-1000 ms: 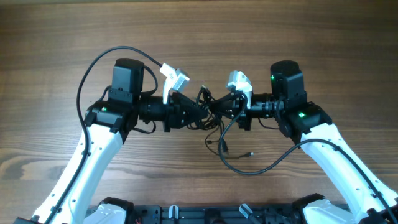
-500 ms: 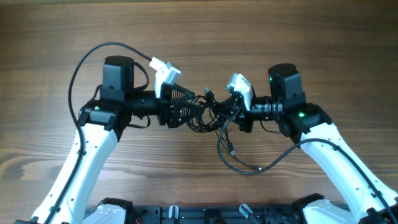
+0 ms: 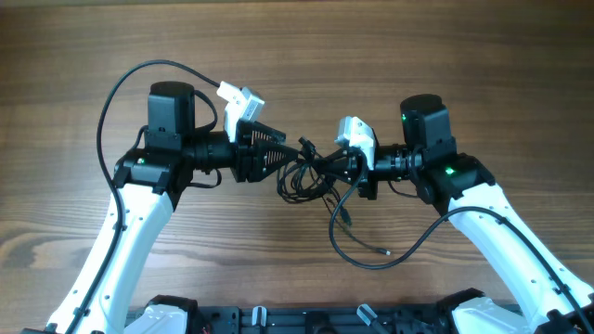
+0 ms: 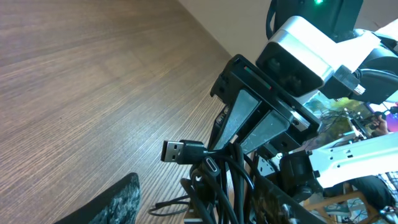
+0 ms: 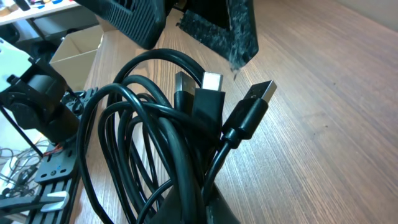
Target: Untangle cables
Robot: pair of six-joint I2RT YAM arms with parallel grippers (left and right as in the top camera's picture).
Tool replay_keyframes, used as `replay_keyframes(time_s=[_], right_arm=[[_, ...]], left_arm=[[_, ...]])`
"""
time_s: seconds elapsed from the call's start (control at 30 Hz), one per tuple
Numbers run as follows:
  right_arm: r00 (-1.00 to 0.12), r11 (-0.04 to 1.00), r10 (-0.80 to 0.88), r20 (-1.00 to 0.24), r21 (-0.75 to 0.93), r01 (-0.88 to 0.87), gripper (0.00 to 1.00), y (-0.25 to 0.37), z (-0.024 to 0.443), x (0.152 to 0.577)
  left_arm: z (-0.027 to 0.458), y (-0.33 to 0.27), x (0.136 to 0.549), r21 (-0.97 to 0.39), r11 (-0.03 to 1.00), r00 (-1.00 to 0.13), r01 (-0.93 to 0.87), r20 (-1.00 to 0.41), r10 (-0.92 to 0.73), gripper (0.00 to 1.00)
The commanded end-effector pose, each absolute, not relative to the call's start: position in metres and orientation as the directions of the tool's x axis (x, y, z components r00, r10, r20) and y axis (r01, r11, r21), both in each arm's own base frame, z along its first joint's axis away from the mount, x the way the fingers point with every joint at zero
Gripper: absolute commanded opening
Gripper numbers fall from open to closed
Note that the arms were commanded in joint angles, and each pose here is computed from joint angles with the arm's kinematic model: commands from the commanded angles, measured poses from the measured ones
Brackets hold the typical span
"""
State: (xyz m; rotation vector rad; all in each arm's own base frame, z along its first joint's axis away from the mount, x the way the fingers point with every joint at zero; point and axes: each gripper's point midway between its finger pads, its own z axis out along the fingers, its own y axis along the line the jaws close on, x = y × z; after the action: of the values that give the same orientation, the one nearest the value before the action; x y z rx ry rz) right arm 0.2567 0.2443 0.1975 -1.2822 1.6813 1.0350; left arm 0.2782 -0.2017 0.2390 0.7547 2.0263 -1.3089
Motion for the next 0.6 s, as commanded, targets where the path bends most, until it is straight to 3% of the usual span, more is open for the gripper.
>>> replay_keyframes(time_s=[0.0, 0.13, 0.23, 0.33, 0.43, 0.47, 0.57], right_arm=[[-0.156, 0.122, -0.329, -0.932, 0.122, -0.985, 0.04, 0.248, 0.208, 0.256], [-0.152, 0.122, -0.328, -0.933, 0.118, -0.986, 0.04, 0.248, 0.208, 0.257], [-0.153, 0.122, -0.328, -0.932, 0.119, -0.985, 0.04, 0.248, 0.208, 0.257], [-0.155, 0.122, -0.329, -0.932, 0.121, -0.985, 0.04, 0.248, 0.207, 0.257], [-0.156, 0.122, -0.329, -0.931, 0.122, -0.985, 0.04, 0.248, 0.207, 0.257], [-0.159, 0.123, -0.328, -0.931, 0.124, -0.985, 0.04, 0.248, 0.207, 0.257], [-0.159, 0.123, -0.328, -0.931, 0.125, -0.985, 0.04, 0.248, 0.207, 0.257]], left_arm=[[0.236, -0.2, 0.278, -0.587, 0.359, -0.664, 0.725, -0.735, 0.14, 0.59], [0.231, -0.199, 0.273, -0.617, 0.364, -0.697, 0.697, -0.702, 0.146, 0.61], [0.227, -0.198, 0.269, -0.639, 0.368, -0.721, 0.675, -0.676, 0.149, 0.7], [0.225, -0.198, 0.266, -0.652, 0.37, -0.735, 0.662, -0.661, 0.152, 0.72], [0.223, -0.197, 0.265, -0.659, 0.376, -0.745, 0.652, -0.649, 0.153, 0.59], [0.22, -0.196, 0.266, -0.654, 0.398, -0.75, 0.643, -0.643, 0.155, 0.5], [0.214, -0.192, 0.268, -0.647, 0.436, -0.761, 0.626, -0.629, 0.158, 0.43]])
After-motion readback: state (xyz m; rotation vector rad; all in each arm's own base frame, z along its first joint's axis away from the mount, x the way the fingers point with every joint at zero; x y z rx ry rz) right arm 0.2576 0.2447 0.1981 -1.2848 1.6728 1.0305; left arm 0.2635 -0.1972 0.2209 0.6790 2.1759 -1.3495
